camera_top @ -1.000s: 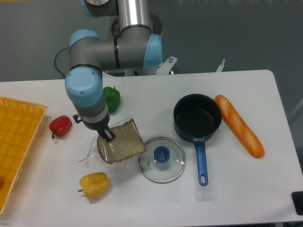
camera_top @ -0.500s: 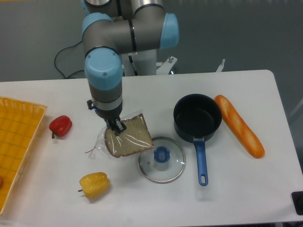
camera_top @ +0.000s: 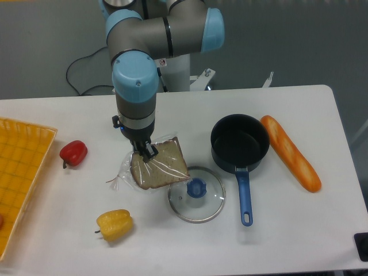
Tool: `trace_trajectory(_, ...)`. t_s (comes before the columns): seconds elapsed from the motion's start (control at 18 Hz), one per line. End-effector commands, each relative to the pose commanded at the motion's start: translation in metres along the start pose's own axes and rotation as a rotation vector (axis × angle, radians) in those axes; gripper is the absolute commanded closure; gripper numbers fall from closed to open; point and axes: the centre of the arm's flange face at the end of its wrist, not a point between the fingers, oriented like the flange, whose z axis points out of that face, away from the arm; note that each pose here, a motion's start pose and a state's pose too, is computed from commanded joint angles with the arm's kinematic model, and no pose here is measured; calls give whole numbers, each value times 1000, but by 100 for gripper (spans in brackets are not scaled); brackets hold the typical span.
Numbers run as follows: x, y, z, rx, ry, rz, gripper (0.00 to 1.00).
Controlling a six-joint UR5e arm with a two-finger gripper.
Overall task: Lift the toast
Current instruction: 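Lift the bagged toast up off the table with the gripper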
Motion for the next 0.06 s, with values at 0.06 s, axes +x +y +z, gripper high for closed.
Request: trace_trajectory(0.06,-1,1,0,1,0,-2,100)
